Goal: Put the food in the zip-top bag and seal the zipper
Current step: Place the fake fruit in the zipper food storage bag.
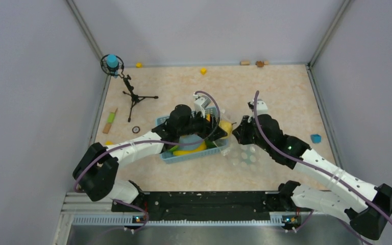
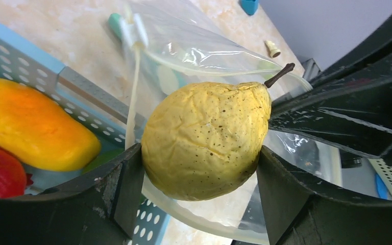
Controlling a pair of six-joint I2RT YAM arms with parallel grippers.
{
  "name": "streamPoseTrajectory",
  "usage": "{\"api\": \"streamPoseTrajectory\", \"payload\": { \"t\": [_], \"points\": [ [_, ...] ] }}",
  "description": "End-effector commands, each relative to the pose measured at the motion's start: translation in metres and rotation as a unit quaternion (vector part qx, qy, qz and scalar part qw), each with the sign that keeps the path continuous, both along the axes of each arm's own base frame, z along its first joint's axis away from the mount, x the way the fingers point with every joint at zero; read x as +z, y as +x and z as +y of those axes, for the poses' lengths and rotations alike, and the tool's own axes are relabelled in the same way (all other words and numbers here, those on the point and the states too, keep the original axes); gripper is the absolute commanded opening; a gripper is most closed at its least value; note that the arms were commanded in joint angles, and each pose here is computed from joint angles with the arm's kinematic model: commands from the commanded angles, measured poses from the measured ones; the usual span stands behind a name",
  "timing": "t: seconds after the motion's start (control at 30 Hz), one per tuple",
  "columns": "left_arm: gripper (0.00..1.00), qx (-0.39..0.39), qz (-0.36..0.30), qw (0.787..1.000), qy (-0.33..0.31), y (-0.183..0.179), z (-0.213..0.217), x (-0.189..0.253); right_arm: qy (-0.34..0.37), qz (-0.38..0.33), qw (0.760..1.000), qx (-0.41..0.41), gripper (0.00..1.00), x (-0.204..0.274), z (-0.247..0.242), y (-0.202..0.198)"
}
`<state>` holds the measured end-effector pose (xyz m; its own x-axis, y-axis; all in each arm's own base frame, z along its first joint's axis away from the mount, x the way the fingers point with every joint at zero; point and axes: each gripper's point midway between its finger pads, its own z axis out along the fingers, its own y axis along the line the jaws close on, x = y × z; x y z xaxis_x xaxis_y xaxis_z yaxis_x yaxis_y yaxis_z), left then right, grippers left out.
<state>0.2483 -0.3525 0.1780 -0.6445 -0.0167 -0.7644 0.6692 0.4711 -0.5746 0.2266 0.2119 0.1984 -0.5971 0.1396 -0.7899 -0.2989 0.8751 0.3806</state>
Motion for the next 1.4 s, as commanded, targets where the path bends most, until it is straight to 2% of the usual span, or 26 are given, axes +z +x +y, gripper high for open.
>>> {"api": "streamPoseTrajectory", "payload": {
  "t": [0.0,0.27,0.4,0.5,0.6,0.73,1.13,1.37],
  "points": [
    [0.18,-0.004,-0.029,0.999,0.021,0.004,0.0,0.004,0.064,-0.042,0.997,0.001,0.0,0.034,0.007,0.003],
    [0.19,-0.069,-0.038,0.995,0.055,-0.016,-0.011,-0.006,0.099,-0.07,0.992,-0.02,0.0,0.049,0.0,0.003],
    [0.31,-0.12,-0.046,0.991,0.043,-0.035,-0.019,-0.002,0.111,-0.077,0.991,-0.019,0.0,0.051,0.0,0.003],
    [0.35,-0.128,-0.051,0.989,0.053,-0.039,-0.021,-0.001,0.115,-0.077,0.99,-0.011,0.0,0.052,0.003,0.001],
    [0.57,-0.136,-0.054,0.988,0.048,-0.042,-0.023,0.004,0.113,-0.077,0.991,-0.009,0.0,0.051,0.003,0.001],
    [0.95,-0.133,-0.056,0.988,0.046,-0.043,-0.021,0.011,0.106,-0.075,0.991,-0.015,0.0,0.048,0.001,0.002],
    [0.97,-0.076,-0.09,0.993,0.017,-0.049,0.006,0.046,0.104,-0.062,0.992,-0.036,0.0,0.037,-0.005,0.002],
    [0.97,-0.005,-0.115,0.993,0.002,-0.046,0.033,0.064,0.098,-0.057,0.991,-0.063,0.0,0.033,-0.014,0.005]
  ]
}}
